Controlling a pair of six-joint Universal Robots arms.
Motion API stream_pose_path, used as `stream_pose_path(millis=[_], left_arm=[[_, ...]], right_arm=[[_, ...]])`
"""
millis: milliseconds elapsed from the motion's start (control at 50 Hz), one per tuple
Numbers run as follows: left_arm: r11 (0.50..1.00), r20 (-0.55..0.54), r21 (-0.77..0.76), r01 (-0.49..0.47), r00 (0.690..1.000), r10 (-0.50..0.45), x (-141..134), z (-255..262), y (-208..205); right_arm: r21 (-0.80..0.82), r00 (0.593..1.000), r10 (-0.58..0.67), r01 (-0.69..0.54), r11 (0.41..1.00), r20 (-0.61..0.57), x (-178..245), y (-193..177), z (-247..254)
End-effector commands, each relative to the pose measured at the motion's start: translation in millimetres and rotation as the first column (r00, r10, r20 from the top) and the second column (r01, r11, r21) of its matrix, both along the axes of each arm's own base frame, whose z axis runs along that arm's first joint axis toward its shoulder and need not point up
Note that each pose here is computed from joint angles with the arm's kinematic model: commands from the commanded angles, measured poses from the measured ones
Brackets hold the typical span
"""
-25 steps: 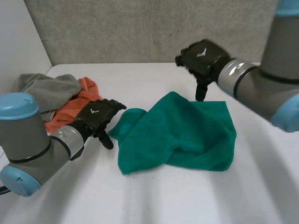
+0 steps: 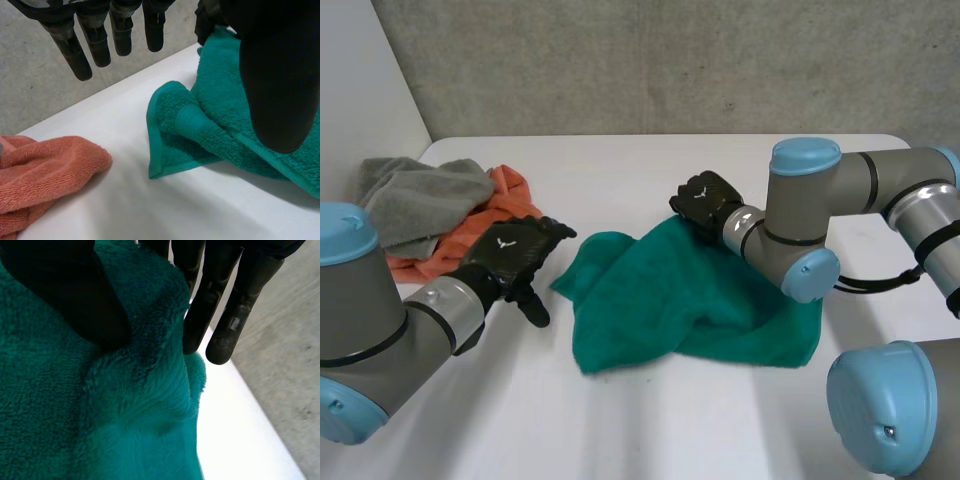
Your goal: Fold the laundry.
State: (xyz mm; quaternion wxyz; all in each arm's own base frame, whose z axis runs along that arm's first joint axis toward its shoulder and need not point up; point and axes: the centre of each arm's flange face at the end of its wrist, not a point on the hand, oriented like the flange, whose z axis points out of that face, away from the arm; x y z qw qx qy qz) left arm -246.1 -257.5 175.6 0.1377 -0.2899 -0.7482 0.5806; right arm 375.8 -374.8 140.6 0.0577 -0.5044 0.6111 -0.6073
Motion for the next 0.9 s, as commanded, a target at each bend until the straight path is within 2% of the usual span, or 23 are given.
stream_pose_path(millis=[20, 120, 260, 380, 660, 820, 900], left_arm=[[1.000, -0.004, -0.016, -0.017, 1.000, 0.017, 4, 2, -8], [0.999, -0.003, -0.020, -0.051, 0.999, 0.051, 10, 2, -17], [0.999, 0.000, 0.004, -0.051, 0.999, 0.051, 8, -7, -20], [0.998, -0.002, 0.056, -0.022, 1.000, 0.022, 1, -20, -16], [0.994, -0.047, 0.095, 0.048, 0.998, -0.044, -25, -26, -2], [0.993, -0.059, 0.084, 0.083, 0.995, -0.078, -37, -27, 4], [0.988, -0.066, 0.088, 0.124, 0.991, -0.119, -55, -35, 6]], right_arm=[[-0.094, 0.998, 0.004, 0.002, 0.996, 0.069, -4, 13, 86], [-0.120, 0.993, -0.013, 0.027, 0.992, 0.113, -23, 41, 159], [-0.109, 0.991, -0.067, 0.080, 0.991, 0.114, -51, 77, 200], [-0.103, 0.983, -0.120, 0.135, 0.985, 0.137, -63, 90, 205], [-0.171, 0.953, -0.126, 0.178, 0.969, 0.275, -84, 126, 249], [-0.179, 0.949, -0.140, 0.195, 0.964, 0.283, -88, 133, 256], [-0.194, 0.946, -0.139, 0.201, 0.960, 0.294, -93, 140, 263]])
